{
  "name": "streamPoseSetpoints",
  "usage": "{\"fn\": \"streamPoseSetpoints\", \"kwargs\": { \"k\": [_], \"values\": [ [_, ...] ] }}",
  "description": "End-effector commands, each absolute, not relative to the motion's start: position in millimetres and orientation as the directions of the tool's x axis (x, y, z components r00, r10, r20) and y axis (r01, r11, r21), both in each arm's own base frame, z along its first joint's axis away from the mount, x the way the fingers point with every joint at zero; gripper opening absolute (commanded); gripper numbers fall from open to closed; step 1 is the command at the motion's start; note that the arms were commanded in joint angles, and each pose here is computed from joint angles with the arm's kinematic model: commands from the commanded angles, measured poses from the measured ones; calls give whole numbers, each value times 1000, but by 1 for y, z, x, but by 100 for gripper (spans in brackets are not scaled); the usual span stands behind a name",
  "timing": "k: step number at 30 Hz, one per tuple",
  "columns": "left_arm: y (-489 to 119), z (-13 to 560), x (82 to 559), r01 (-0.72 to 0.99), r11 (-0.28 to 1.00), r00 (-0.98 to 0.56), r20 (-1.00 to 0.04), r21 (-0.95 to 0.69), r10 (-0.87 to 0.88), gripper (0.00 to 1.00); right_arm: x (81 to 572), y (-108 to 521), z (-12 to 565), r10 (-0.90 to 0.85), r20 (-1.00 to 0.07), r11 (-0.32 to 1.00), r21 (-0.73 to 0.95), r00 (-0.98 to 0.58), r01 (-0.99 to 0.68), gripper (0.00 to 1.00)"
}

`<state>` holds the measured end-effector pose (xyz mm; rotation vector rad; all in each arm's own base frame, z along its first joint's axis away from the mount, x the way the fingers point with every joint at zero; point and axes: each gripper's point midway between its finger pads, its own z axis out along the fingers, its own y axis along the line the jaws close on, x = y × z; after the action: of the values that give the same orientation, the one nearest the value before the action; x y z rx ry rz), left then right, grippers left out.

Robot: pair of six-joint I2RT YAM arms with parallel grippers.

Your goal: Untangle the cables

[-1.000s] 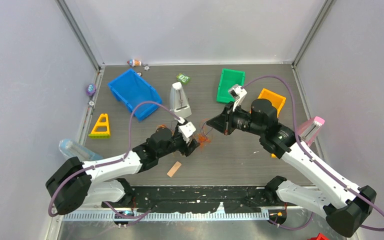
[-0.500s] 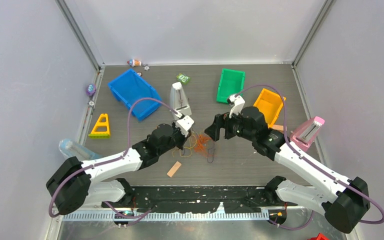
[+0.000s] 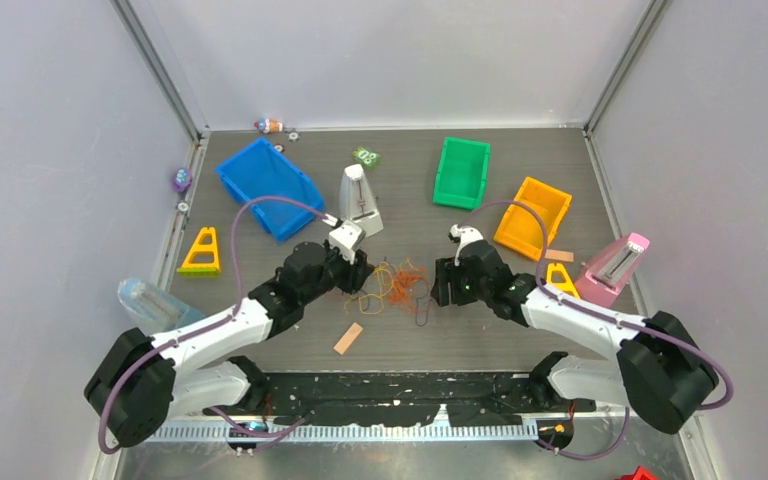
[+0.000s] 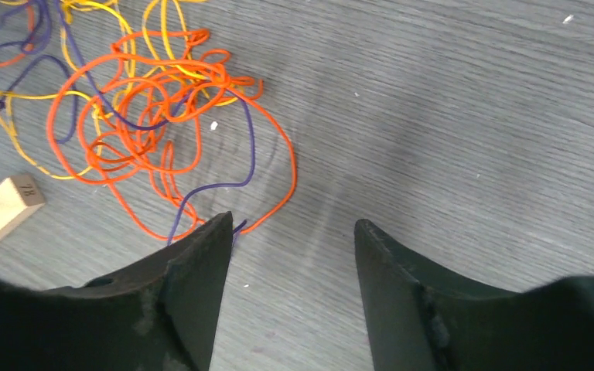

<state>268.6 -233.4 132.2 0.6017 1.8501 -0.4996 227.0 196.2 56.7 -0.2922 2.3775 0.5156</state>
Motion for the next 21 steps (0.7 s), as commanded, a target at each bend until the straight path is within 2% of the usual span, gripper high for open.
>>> {"fn": "streamPoseSetpoints", "kwargs": {
  "k": [1, 3, 4, 7, 11, 16, 21],
  "values": [
    [-278, 149, 244, 801, 583, -279, -947, -139, 157, 52, 249, 202, 65, -52, -717, 905, 261, -695, -337, 59],
    [-287, 146, 239, 827, 538, -293, -942, -165, 162, 65, 252, 204, 64, -57, -715, 905, 257, -696, -339, 53],
    [-290, 144, 237, 835, 520, -308, -936, -181, 169, 69, 253, 206, 64, -58, -716, 904, 259, -696, -341, 51],
    [-302, 134, 235, 847, 482, -362, -908, -226, 211, 71, 255, 212, 66, -63, -719, 890, 273, -692, -365, 46],
    [-314, 117, 236, 837, 465, -442, -857, -288, 265, 67, 251, 233, 75, -60, -723, 831, 345, -688, -436, 49],
    [-324, 100, 235, 821, 449, -515, -796, -353, 318, 60, 251, 243, 71, -53, -714, 810, 378, -698, -448, 51],
    [-326, 88, 237, 804, 463, -552, -755, -372, 352, 51, 258, 248, 69, -52, -720, 809, 376, -692, -452, 45]
  ]
}}
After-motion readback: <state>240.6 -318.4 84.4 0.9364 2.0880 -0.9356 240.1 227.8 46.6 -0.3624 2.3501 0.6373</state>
